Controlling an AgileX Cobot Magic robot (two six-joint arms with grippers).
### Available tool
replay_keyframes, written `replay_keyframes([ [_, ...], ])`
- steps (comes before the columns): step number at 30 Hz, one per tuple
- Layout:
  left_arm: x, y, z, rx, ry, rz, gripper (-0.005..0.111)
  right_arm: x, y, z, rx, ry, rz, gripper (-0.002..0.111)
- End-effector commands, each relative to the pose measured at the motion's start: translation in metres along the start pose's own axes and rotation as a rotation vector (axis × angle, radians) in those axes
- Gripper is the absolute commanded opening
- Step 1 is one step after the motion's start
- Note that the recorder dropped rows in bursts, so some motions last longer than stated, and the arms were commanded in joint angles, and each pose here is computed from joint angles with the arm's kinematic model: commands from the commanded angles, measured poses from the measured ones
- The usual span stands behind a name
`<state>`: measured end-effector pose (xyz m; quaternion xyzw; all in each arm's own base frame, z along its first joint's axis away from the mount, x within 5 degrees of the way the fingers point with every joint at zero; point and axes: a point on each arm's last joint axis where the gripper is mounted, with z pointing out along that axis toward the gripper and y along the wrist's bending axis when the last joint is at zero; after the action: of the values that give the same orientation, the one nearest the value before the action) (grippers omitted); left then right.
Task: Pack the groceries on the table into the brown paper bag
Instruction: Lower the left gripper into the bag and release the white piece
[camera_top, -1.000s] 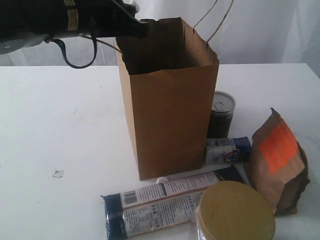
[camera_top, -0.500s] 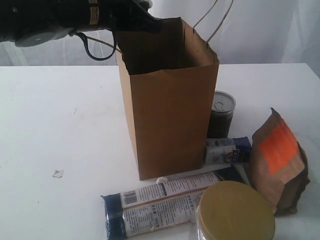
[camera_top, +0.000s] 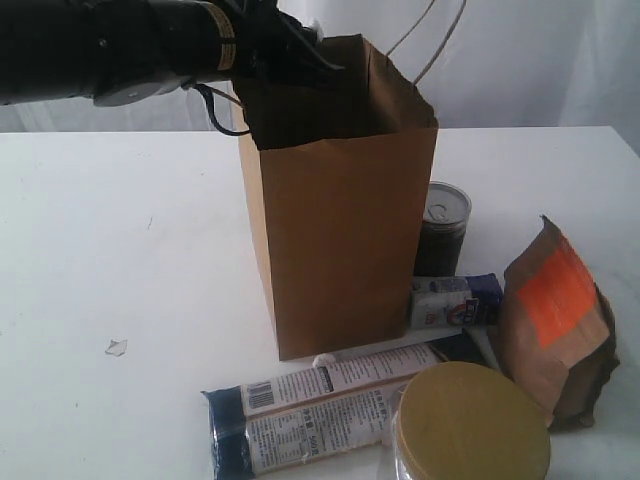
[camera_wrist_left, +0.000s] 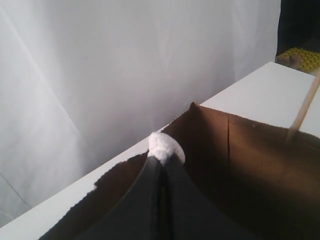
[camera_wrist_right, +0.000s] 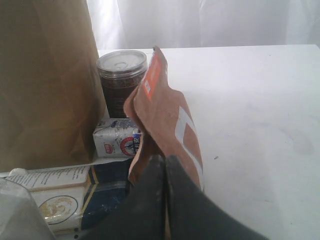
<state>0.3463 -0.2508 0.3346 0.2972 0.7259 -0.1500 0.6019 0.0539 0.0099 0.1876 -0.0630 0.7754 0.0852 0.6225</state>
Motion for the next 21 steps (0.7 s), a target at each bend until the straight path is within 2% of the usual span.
replay_keyframes([
  [1, -0.004, -0.001, -0.001, 0.003, -0.010, -0.007, 0.000, 0.001, 0.000, 0.000, 0.005, -0.007, -0.001, 0.000],
  [5, -0.004, -0.003, -0.001, 0.008, -0.011, -0.030, 0.000, 0.001, 0.000, 0.000, 0.005, -0.007, -0.001, 0.000],
  [8, -0.006, -0.020, -0.001, 0.046, -0.018, 0.069, 0.000, 0.001, 0.000, 0.000, 0.005, -0.007, -0.001, 0.000],
  [10, -0.005, -0.024, -0.001, 0.033, 0.005, 0.026, 0.000, 0.001, 0.000, 0.000, 0.005, -0.007, -0.001, 0.000],
  [15, -0.001, -0.020, -0.001, -0.016, 0.046, 0.025, 0.000, 0.001, 0.000, 0.000, 0.005, -0.007, -0.001, 0.000],
  [17, 0.000, -0.018, -0.001, -0.033, 0.060, 0.025, 0.008, 0.001, 0.000, 0.000, 0.005, -0.007, -0.001, 0.000],
  [21, -0.001, -0.019, -0.001, -0.023, 0.052, 0.024, 0.037, 0.001, 0.000, 0.000, 0.005, -0.007, -0.001, 0.000],
])
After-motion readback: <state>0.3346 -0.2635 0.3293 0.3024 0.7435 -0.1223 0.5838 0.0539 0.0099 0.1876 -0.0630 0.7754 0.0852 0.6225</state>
